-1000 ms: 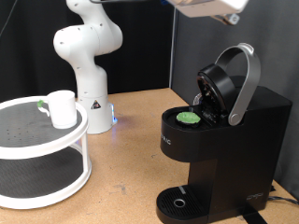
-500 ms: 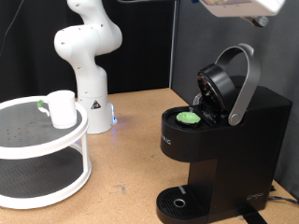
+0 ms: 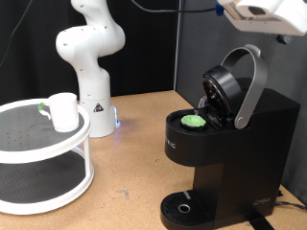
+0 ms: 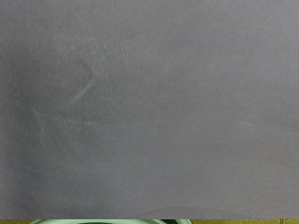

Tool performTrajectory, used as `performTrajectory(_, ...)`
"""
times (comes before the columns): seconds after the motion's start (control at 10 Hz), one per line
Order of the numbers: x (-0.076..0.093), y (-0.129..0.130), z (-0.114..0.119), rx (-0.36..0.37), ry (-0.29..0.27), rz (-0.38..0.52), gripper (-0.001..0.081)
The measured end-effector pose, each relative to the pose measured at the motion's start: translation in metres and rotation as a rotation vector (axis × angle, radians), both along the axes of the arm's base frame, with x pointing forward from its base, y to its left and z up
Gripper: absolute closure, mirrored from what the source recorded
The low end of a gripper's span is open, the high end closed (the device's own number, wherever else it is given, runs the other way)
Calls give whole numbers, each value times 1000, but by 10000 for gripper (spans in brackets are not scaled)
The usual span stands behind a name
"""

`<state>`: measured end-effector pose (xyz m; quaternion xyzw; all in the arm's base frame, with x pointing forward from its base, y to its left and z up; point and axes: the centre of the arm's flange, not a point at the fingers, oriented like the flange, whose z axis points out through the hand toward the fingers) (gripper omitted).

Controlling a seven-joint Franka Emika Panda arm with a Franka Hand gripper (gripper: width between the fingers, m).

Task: Make a cup of coffee with the keurig machine

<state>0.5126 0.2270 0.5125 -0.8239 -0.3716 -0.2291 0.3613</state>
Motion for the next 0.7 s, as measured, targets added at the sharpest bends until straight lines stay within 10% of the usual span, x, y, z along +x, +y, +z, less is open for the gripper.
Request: performTrajectory(0.7,-6,-32,-15,-35,-6,14,805)
